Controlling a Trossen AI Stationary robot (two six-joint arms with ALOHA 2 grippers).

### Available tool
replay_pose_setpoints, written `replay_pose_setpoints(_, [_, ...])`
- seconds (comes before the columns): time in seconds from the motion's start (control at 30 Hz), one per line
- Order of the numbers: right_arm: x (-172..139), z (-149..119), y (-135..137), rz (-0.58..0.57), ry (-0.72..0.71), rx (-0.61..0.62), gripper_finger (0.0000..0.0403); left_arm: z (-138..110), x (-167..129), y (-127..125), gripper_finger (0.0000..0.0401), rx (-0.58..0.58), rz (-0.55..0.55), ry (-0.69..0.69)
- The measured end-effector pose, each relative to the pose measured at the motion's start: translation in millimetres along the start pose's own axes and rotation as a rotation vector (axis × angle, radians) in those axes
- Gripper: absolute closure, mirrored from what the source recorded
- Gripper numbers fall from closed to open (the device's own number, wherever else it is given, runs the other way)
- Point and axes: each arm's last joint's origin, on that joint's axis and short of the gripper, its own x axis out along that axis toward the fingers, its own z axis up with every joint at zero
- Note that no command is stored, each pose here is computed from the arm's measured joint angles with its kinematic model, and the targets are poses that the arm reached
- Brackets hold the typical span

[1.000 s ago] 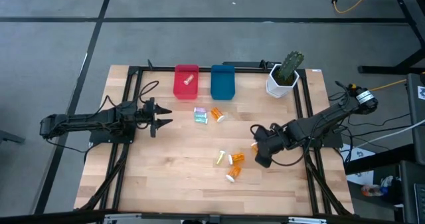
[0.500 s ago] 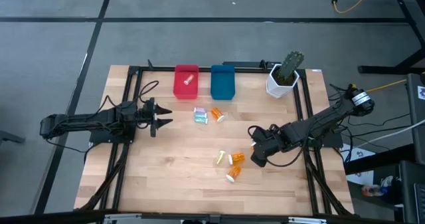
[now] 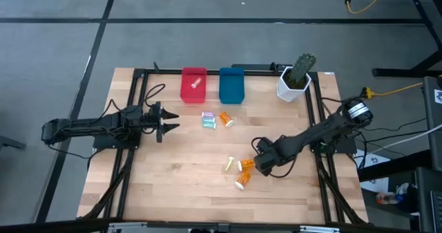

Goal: Pick and place medicine bottles into bin by pill shape (circle, oval)
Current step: Put the orange capsule bottle into the blue bin

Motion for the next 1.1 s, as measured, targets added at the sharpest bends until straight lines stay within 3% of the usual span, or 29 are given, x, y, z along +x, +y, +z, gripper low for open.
replay_pose_setpoints(0.3, [24,9,2,-0.074,0.039,0.027,0.0111,0,0,0,0.0195,0.0,0.0,0.001])
replay_pose_setpoints(0.7, [11,35,-12,-0.069,0.013,-0.027,0.0237,0,0,0,0.0195,0.001,0.002,0.0])
replay_pose_setpoints(1.1, [-30,132,-30,-0.259,-0.498,-0.175,0.0228,0,0,0,0.0195,0.002,0.009,-0.001])
